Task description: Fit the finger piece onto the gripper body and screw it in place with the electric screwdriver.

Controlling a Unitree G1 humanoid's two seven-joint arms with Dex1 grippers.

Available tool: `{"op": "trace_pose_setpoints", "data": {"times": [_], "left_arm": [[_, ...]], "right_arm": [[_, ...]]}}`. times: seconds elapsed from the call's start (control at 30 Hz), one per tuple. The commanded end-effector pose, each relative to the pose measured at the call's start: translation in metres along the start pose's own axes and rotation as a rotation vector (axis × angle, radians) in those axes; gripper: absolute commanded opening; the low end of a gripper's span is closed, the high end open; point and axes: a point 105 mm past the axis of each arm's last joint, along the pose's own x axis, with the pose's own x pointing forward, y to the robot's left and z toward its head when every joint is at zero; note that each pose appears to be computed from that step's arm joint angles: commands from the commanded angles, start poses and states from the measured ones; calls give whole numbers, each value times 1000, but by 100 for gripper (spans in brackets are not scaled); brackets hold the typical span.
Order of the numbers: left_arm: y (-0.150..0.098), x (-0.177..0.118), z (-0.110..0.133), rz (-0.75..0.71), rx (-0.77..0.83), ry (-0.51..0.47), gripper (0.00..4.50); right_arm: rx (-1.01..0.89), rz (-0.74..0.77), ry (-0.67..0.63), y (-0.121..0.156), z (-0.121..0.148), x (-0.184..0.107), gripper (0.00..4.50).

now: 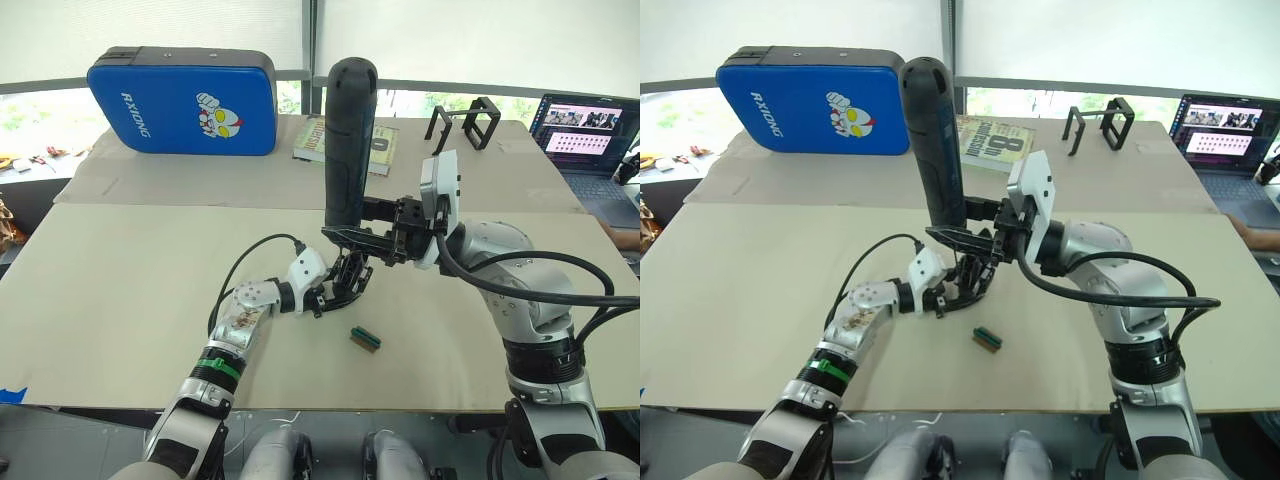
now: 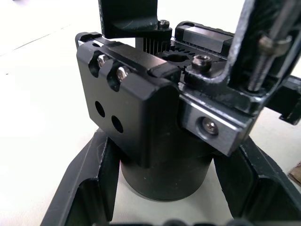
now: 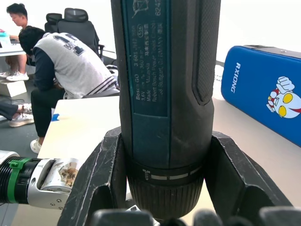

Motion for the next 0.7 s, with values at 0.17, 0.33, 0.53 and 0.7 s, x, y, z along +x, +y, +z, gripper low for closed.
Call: {"op": "trace_pose_setpoints", "data": {"times": [0.17,0.33,0.53,0.7], "left_arm": [[-2,3,13,-13,32,-43,234],[-2,3,13,-14,31,-43,234],[-2,3,13,-15,33,-44,234],[-2,3,13,-15,34,-41,234]], "right_arm": [[-23,12,-30,3,11,1,192],[-27,9,-21,3,9,0,192],[-26,1,-12,1,7,-2,192],[-18,-2,-8,1,4,-5,192]]}}
